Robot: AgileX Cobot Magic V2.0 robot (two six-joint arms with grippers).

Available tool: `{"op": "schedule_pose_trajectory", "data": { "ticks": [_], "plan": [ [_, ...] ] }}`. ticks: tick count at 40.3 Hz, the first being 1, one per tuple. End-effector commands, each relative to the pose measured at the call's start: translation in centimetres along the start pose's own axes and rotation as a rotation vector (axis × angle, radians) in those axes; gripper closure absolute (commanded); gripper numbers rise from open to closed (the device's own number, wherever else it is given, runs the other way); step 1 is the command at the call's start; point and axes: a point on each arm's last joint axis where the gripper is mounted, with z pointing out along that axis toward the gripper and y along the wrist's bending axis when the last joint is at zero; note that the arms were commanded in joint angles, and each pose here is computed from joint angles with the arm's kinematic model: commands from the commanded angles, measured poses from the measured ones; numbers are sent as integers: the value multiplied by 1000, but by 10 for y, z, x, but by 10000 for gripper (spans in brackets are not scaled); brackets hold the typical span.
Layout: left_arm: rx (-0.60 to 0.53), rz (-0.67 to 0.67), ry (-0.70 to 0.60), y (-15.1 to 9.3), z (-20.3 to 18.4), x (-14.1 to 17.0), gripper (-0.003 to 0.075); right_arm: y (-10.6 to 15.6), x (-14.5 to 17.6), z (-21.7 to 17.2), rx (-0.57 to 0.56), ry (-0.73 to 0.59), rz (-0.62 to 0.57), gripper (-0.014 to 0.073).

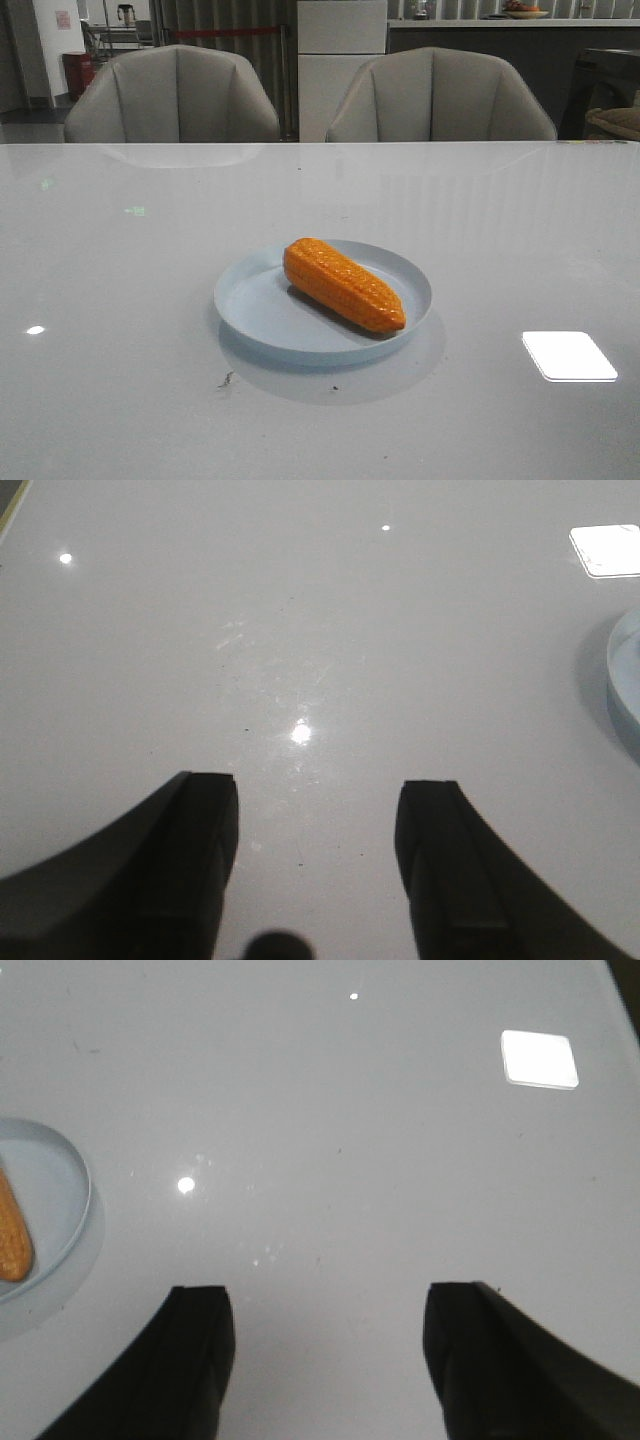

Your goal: Place corn on plate with both arms

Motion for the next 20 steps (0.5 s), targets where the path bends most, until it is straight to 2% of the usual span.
{"op": "schedule_pose_trajectory", "data": {
  "ticks": [1, 20],
  "plan": [
    [-11, -10, -105, 2, -5, -15, 298, 2, 1, -5, -7, -73, 23, 75],
    [-9, -10, -94, 1, -5, -14, 298, 4, 26, 9, -28, 37, 36, 75]
  ]
}}
